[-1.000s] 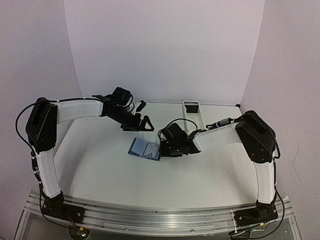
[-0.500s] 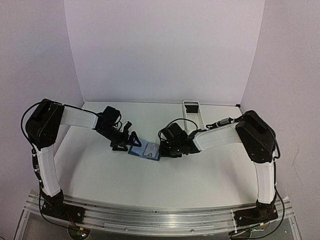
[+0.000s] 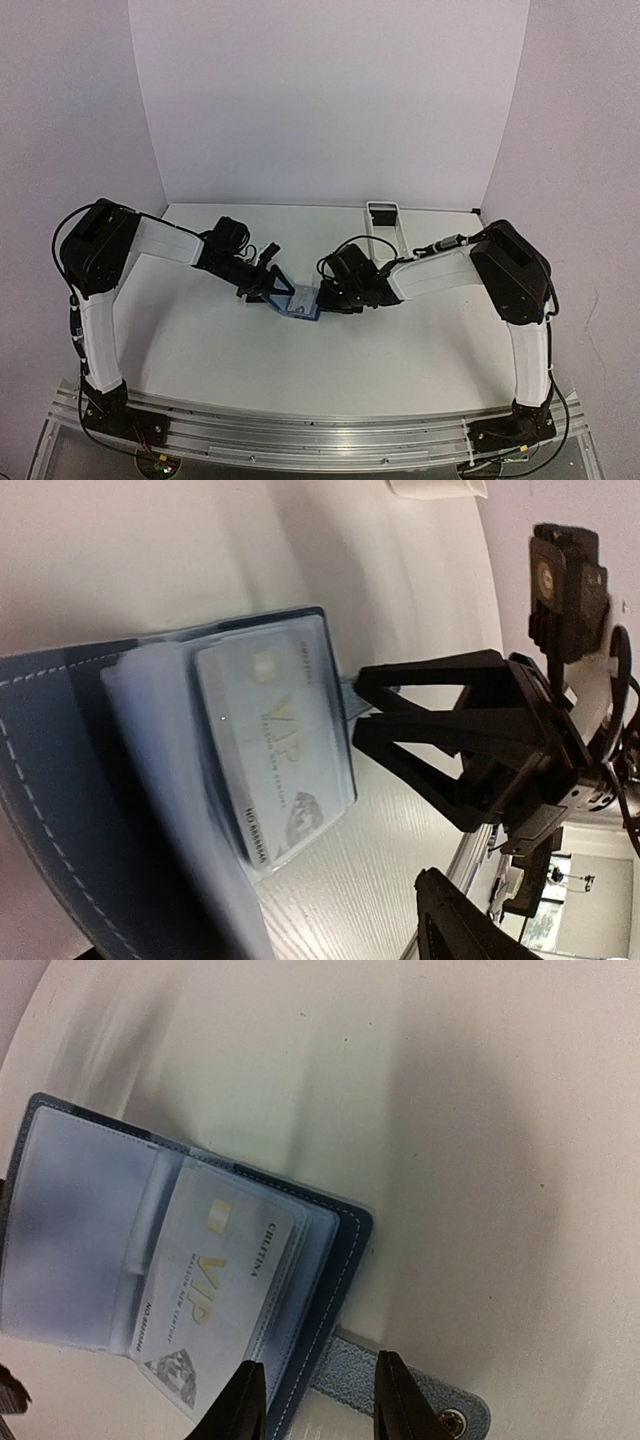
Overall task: Put the credit cards into the card holder
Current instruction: Close the card holder at the center of the board.
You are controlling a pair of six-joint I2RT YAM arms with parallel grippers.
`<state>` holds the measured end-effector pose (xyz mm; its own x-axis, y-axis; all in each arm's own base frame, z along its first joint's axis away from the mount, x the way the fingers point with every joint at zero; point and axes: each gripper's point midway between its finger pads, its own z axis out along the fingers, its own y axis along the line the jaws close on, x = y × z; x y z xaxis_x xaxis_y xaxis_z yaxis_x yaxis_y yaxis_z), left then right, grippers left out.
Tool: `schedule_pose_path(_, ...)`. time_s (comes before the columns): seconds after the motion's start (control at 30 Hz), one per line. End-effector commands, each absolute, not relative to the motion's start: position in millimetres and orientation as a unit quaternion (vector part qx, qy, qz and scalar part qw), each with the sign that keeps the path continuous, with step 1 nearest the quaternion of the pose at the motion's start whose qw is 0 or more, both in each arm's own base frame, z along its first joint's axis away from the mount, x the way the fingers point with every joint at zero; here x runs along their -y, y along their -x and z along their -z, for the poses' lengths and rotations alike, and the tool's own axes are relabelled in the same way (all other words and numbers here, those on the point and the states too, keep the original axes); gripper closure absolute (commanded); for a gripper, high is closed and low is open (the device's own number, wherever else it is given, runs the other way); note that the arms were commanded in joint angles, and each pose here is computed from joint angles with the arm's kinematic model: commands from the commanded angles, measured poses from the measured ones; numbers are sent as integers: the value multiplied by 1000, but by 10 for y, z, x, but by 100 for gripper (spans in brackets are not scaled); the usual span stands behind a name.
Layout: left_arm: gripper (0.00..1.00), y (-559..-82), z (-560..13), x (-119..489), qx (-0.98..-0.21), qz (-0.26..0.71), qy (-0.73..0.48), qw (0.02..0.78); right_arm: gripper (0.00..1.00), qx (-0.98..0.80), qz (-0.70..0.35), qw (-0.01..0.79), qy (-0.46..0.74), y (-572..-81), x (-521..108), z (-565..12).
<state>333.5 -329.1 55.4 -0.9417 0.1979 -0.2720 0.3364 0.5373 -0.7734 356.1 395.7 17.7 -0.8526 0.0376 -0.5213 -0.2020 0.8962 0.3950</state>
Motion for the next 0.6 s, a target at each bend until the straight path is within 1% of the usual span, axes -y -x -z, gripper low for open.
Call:
schedule_pose_path(0.0,30,-3227,-1095,3606,-813,494,-271,150,66,-930,-243,268,67,-3565,-4053,-232)
schedule_pose_path(0.1,26,-3086,-1181,3711,-792,485,-324,181,66,-924,-252,278,74,-3594,-4097,-361)
schedule_pose_path(0.23,24,-3101,-992,3750,-805,470,-322,165,66,-917,-262,291,76,-3650,-4133,-528)
schedule_pose_path(0.3,25,-3161,-971,3778,-806,465,-325,171,66,-914,-266,298,73,-3680,-4123,-617)
schedule_pose_path(0.33,27,-3195,-973,3786,-805,462,-327,178,66,-912,-267,304,71,-3698,-4119,-681)
schedule_pose_path(0.4,35,-3256,-942,3800,-807,454,-329,185,66,-907,-269,316,68,-3729,-4116,-791)
schedule_pose_path(0.47,43,-3276,-855,3806,-814,446,-328,174,67,-903,-269,328,67,-3756,-4102,-897)
schedule_pose_path(0.57,53,-3311,-728,3799,-823,434,-326,166,67,-898,-265,346,64,-3791,-4060,-1061)
